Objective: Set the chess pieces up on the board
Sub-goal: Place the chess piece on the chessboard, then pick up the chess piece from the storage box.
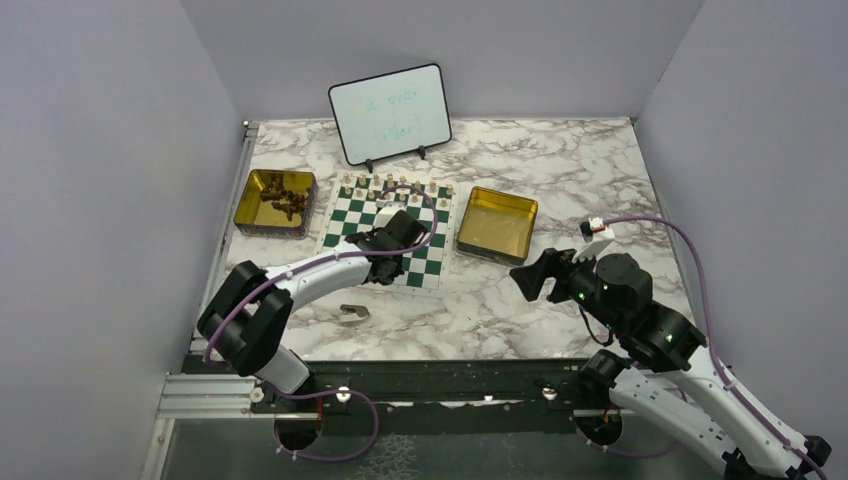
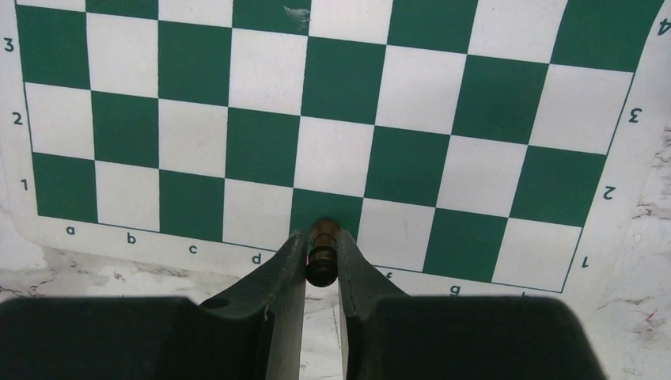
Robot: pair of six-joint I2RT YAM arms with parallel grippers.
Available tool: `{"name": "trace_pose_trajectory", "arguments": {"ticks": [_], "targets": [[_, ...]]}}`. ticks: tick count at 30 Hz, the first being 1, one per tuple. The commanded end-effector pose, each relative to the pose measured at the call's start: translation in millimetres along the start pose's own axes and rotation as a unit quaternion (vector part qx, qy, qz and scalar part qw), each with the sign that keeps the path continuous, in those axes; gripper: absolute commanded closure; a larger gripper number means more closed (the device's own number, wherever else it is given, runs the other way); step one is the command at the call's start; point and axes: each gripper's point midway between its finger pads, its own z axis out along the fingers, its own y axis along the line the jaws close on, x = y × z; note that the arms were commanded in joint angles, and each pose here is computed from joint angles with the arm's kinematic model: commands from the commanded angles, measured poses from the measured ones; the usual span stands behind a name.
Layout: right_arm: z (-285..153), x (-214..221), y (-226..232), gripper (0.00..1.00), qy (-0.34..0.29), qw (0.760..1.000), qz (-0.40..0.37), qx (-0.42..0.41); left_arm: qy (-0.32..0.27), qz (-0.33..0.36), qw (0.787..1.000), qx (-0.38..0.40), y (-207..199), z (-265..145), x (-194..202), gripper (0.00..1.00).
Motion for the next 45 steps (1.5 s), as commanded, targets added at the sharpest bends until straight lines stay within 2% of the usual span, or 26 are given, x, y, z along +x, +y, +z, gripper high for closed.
{"name": "trace_pose_trajectory", "arguments": {"ticks": [1,7,10,16,19,21,23,24,31,37,42,45], "targets": [[-1.8,0.3,-4.7,0.13,-0.005,1.0,0.0,0.011,-0.003,-0.004,1.0,-0.017,6.2,4.5,1.8,0.78],[-2.2,0.7,-3.8,0.13,-0.004,1.0,-0.001,0.007,-0.004,-0.006,1.0,-0.019,7.6,4.2,1.2,0.65],[-1.9,0.9,-2.9,0.13,-0.004,1.0,-0.002,0.005,-0.01,-0.01,1.0,-0.011,4.7,-1.2,-5.0,0.56],[1.9,3.5,-0.8,0.12,0.002,1.0,-0.004,0.0,-0.042,-0.019,0.999,0.015,-2.3,-27.7,-37.8,0.38],[5.2,5.9,1.2,0.07,0.011,1.0,-0.005,-0.003,-0.064,-0.015,0.998,0.026,-3.8,-41.8,-57.3,0.29],[6.6,6.0,2.5,0.01,0.014,1.0,-0.003,-0.003,-0.072,-0.012,0.997,0.027,-1.8,-48.3,-68.8,0.2],[7.9,6.1,3.2,0.0,0.016,1.0,-0.003,-0.004,-0.082,-0.011,0.996,0.025,2.6,-53.9,-80.8,0.04],[8.4,6.3,3.5,0.0,0.017,1.0,-0.004,-0.004,-0.086,-0.014,0.996,0.023,6.4,-55.8,-87.3,0.01],[12.8,12.7,4.4,0.0,0.033,0.999,-0.006,-0.004,-0.101,-0.075,0.992,0.023,58.0,-58.0,-136.8,0.01],[16.2,9.5,15.3,0.0,0.027,0.999,-0.004,-0.032,-0.112,-0.129,0.985,-0.031,126.7,-45.0,-163.3,0.02],[20.5,7.8,21.2,0.0,0.036,0.999,-0.008,-0.039,-0.109,-0.202,0.972,-0.051,182.0,-26.7,-170.9,0.25],[23.7,8.6,22.6,0.0,0.039,0.998,-0.007,-0.04,-0.123,-0.238,0.961,-0.071,206.8,-20.9,-175.3,0.32]]}}
